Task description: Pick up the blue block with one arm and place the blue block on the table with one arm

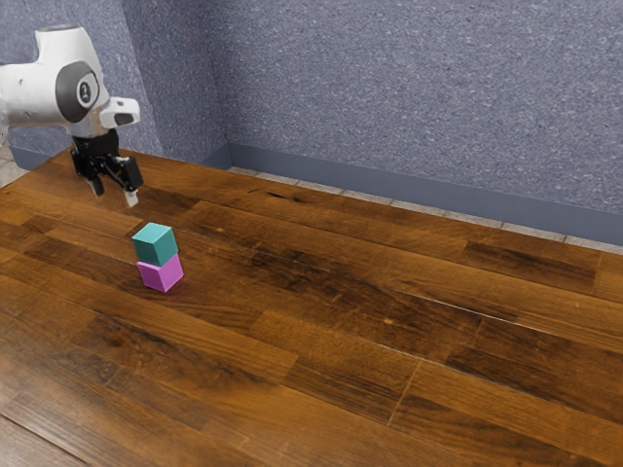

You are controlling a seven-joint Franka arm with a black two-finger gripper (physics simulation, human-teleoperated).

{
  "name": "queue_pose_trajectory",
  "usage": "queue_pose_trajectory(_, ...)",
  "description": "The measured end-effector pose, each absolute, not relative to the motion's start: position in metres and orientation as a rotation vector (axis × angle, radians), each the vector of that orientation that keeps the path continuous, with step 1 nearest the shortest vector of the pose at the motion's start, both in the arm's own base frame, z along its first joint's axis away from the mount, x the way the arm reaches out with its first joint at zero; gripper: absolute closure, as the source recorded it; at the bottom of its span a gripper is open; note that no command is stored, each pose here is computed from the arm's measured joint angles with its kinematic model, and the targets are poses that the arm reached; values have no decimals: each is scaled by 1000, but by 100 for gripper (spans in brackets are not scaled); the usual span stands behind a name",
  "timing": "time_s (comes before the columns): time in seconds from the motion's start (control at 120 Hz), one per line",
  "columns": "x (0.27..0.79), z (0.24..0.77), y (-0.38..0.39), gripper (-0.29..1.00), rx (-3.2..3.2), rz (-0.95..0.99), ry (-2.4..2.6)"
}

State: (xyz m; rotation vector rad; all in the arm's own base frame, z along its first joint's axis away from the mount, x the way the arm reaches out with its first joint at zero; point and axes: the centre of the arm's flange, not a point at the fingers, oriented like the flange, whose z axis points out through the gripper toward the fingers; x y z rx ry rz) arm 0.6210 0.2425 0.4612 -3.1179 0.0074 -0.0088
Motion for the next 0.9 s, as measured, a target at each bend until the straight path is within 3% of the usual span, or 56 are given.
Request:
queue_pose_trajectory(0.375, 642, 388, 239, 2, -3160, 82, 54)
queue_pose_trajectory(0.9, 659, 365, 251, 2, -3139, 85, 93)
